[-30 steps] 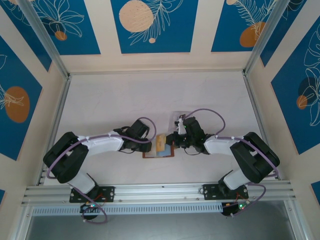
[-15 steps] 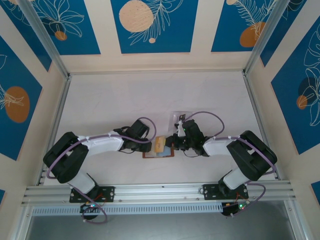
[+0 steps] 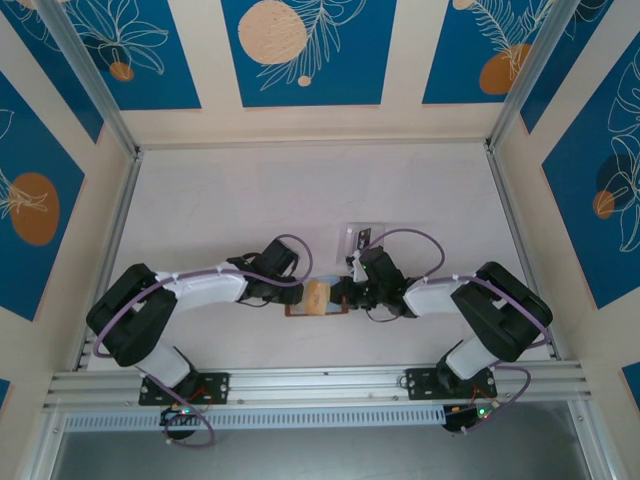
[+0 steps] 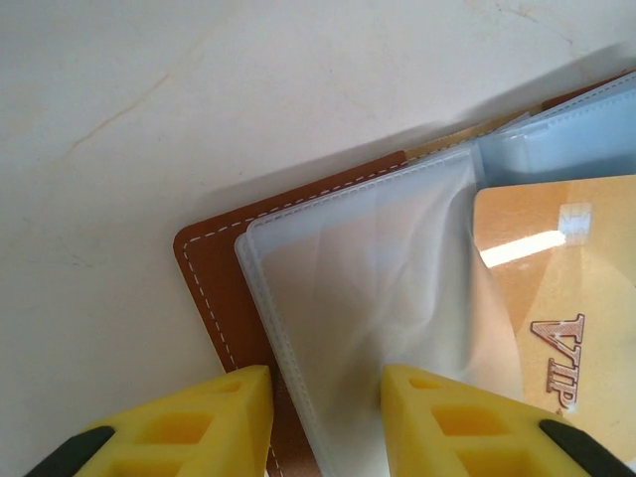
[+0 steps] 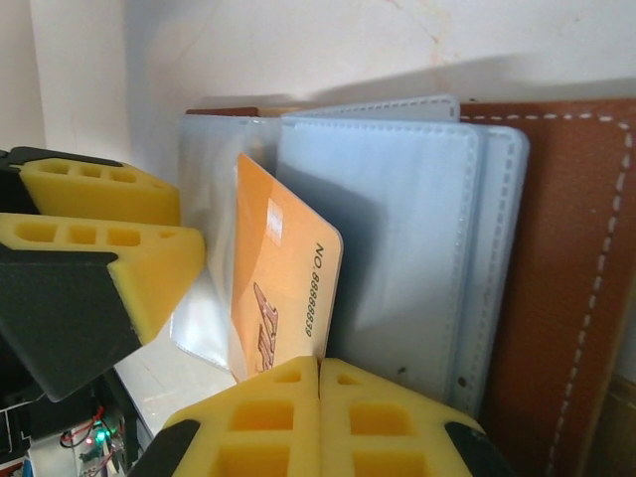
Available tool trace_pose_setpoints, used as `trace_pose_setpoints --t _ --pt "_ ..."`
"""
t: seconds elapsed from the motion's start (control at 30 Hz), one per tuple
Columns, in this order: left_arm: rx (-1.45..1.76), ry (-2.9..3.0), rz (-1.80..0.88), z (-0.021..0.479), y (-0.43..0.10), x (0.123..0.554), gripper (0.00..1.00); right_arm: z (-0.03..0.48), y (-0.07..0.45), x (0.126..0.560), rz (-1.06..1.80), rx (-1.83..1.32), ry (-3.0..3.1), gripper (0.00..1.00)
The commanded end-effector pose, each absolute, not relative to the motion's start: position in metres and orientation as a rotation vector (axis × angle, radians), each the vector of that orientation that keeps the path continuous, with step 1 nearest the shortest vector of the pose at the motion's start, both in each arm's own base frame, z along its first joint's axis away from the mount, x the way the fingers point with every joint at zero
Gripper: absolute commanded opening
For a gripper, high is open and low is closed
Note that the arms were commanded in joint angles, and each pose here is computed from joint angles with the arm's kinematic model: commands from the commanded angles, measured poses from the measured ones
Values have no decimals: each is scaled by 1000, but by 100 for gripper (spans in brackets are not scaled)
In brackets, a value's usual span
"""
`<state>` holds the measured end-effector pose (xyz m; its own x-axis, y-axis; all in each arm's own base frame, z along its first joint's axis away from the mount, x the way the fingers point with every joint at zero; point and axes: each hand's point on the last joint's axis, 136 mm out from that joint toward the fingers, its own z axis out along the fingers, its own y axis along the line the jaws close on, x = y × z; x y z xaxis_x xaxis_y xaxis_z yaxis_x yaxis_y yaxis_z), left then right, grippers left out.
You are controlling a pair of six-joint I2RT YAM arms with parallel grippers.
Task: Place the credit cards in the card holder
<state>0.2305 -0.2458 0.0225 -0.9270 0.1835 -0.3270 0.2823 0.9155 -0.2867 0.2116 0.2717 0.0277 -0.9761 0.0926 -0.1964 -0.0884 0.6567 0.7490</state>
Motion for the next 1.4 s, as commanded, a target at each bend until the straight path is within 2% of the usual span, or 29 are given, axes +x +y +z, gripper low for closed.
trace_pose_setpoints --t 0.0,0.73,1.13,1.37 --pt "350 2902 -328 -5 -221 209 34 20 263 200 1165 -19 2698 0" --pt "353 2903 -329 -5 -222 210 34 17 262 191 1159 -28 2730 0" --pt "344 2903 -330 -5 -220 208 34 35 274 223 1135 -73 2697 0" --pt "342 2902 -335 -5 -221 208 34 40 281 227 1181 -78 2689 0"
